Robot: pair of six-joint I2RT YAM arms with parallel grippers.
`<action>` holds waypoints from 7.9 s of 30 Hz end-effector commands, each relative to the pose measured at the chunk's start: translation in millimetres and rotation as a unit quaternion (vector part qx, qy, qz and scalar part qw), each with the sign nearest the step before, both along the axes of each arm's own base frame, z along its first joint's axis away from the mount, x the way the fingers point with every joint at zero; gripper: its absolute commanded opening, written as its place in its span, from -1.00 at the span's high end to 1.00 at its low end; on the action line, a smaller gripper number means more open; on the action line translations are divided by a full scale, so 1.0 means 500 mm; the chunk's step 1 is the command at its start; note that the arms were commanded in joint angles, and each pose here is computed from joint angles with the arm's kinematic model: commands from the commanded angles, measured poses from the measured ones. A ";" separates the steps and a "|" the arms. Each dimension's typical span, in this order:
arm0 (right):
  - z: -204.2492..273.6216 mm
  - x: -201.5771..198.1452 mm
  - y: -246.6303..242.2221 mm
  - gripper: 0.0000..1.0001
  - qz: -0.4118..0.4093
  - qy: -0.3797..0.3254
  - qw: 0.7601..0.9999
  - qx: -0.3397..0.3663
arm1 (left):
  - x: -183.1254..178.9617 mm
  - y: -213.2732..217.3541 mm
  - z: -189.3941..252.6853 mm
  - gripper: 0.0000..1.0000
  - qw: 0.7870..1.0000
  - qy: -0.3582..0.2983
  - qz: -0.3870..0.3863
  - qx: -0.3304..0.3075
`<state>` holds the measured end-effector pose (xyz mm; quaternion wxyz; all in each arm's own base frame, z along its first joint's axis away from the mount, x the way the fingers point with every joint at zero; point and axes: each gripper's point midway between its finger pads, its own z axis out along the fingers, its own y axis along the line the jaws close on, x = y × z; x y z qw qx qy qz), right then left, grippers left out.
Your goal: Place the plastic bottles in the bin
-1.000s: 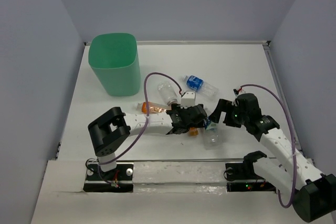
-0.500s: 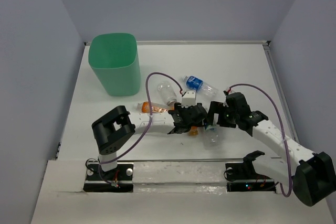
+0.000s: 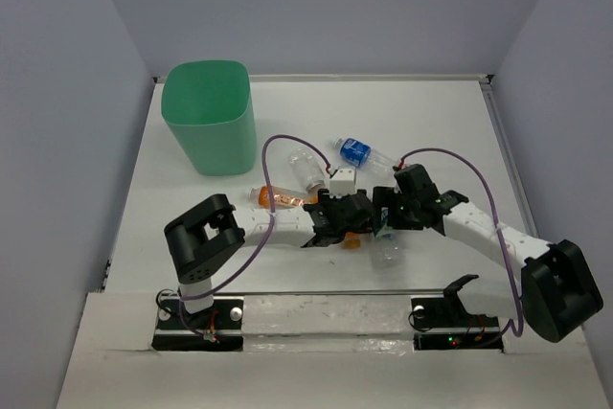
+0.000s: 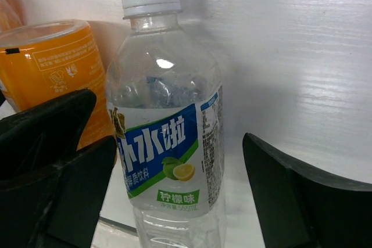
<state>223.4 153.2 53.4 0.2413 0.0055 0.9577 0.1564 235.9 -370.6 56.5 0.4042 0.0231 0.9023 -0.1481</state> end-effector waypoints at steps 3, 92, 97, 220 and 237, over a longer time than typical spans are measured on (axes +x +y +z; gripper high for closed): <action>0.025 0.046 0.008 -0.37 -0.003 -0.044 0.999 -0.016 | 0.013 0.004 0.014 -0.22 1.000 -0.021 0.011 -0.003; 0.797 0.279 0.674 -0.72 0.235 -0.554 0.746 0.285 | 0.018 0.432 0.278 -0.98 0.963 -0.001 0.116 -0.241; 0.738 0.251 0.428 -0.57 0.174 -0.507 0.805 0.255 | 0.073 0.362 0.279 -0.98 0.975 -0.022 0.129 -0.182; 0.816 0.411 0.758 0.20 0.226 -0.563 0.714 0.350 | -0.014 0.638 0.779 -0.98 0.900 -0.346 0.163 -0.209; 0.760 0.277 0.637 -0.43 0.291 -0.520 0.758 0.265 | -0.011 0.552 0.637 -0.98 0.950 -0.229 0.070 -0.199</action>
